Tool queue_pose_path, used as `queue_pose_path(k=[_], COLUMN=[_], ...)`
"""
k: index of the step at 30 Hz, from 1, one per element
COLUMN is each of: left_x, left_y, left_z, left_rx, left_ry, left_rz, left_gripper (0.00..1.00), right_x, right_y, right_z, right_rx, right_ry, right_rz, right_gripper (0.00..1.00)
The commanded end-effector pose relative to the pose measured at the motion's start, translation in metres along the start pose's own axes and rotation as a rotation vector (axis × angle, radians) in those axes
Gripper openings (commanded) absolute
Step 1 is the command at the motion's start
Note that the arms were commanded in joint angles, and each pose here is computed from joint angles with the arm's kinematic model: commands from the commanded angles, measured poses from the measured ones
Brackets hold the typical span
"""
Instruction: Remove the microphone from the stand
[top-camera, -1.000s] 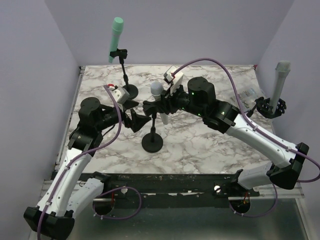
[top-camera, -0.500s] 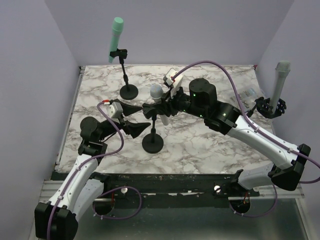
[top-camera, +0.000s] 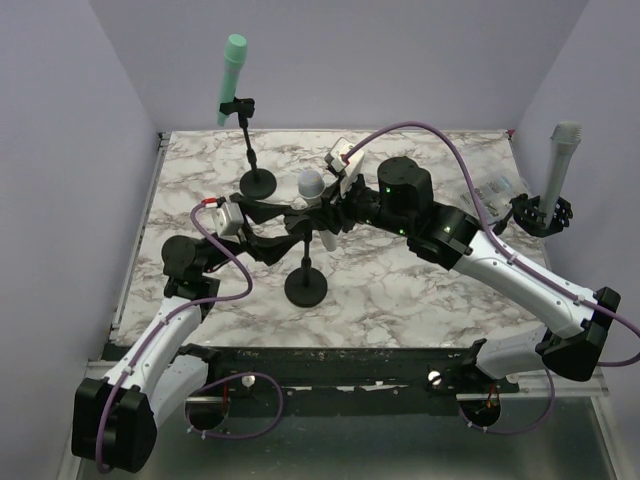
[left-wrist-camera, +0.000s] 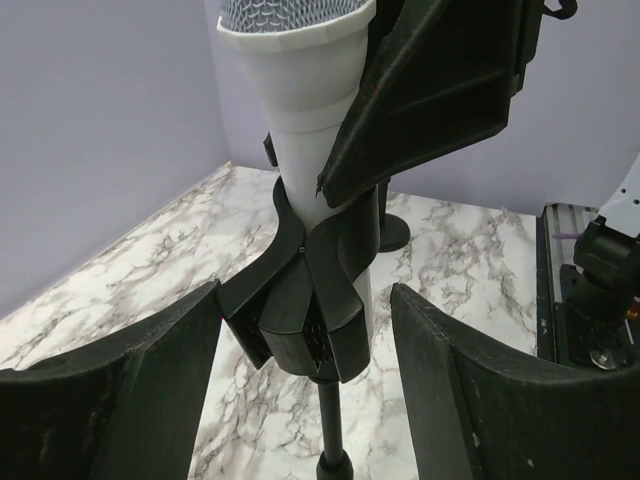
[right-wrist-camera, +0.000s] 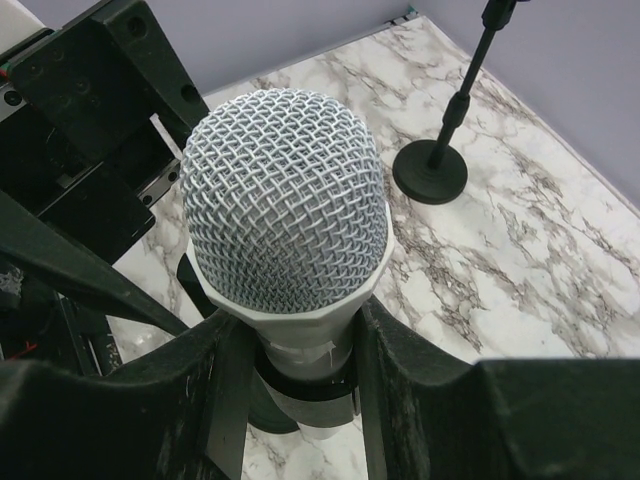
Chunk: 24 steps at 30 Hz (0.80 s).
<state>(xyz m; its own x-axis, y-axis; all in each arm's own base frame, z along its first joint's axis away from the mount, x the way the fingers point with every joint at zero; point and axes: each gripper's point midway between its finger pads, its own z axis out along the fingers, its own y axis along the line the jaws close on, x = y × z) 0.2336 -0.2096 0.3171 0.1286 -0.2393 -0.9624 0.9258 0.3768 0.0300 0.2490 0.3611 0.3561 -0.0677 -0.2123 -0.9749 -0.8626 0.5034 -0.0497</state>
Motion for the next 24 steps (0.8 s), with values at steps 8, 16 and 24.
queue_pose_path(k=[8,16,24], left_x=[0.007,0.013,0.013], left_y=[-0.011,-0.003,-0.002], left_z=[0.001,0.003,0.006], left_rx=[0.055,0.028,0.043], left_ry=[0.034,0.053,0.042], left_rz=[0.023,0.008,-0.022], left_gripper=[0.8,0.7,0.61], right_x=[-0.01,-0.01,-0.008], right_y=[0.009,0.01,0.012], right_z=[0.004,0.001,0.004], right_rx=[-0.039,-0.044,-0.056], right_ry=[-0.04,-0.044,-0.043], right_rz=[0.009,0.018,0.024], right_gripper=[0.01,0.01,0.01])
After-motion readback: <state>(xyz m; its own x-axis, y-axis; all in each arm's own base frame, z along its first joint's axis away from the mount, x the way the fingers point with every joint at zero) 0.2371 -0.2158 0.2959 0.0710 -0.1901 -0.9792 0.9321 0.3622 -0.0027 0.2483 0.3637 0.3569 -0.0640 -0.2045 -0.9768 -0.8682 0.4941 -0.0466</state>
